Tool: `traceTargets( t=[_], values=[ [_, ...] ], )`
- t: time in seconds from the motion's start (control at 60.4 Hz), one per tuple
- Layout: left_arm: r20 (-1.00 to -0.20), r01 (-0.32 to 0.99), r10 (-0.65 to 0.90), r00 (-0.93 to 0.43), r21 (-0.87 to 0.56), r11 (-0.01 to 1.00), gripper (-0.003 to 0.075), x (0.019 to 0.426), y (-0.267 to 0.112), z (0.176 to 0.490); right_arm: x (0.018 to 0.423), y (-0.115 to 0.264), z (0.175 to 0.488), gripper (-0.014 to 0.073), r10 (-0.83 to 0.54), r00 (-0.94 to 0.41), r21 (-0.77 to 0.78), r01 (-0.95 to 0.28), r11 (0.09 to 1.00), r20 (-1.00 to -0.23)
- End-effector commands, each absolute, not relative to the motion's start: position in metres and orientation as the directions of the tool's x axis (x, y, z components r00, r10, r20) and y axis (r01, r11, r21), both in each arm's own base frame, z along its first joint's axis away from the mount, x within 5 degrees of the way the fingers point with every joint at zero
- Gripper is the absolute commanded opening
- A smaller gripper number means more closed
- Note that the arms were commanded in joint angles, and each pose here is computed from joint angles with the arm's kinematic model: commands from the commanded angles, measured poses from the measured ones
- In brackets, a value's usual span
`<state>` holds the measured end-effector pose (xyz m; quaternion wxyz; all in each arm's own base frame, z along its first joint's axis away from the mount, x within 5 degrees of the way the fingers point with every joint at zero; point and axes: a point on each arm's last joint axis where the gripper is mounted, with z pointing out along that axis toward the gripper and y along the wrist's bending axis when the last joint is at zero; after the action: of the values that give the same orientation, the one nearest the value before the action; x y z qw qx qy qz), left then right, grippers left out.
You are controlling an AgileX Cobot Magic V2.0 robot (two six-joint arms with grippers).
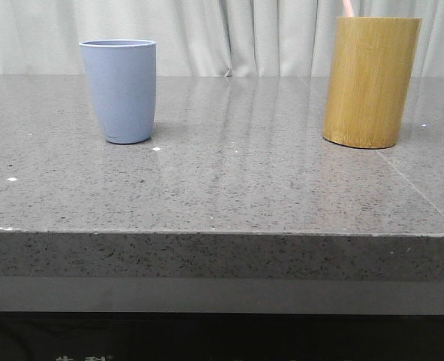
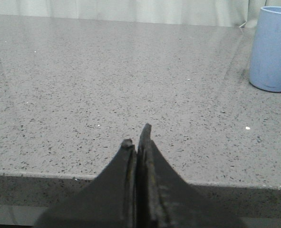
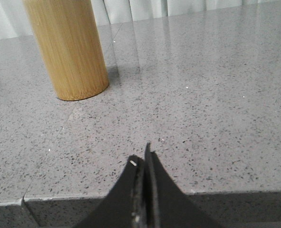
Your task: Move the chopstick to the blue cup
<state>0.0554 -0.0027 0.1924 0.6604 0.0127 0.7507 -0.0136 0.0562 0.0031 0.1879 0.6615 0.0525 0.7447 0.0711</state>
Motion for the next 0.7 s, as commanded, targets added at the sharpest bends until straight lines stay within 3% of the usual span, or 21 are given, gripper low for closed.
traceTargets(
  t=[0.0, 0.679],
  values=[
    [-1.000, 0.029, -0.015, -0.021, -0.015, 0.999, -0.0018, 0.0543, -0.0020, 0.2008, 0.0551, 0.0016, 0.1978, -0.0052, 0.157, -0.009, 0.157, -0.017, 0.987, -0.988],
    [-1.000, 0.027, -0.015, -0.001, -0.015, 1.000, -0.0018, 0.0543, -0.0019, 0.2026, 0.0551, 0.0015, 0.1984, -0.0052, 0.157, -0.002, 0.157, -0.017, 0.987, -0.988]
  ],
)
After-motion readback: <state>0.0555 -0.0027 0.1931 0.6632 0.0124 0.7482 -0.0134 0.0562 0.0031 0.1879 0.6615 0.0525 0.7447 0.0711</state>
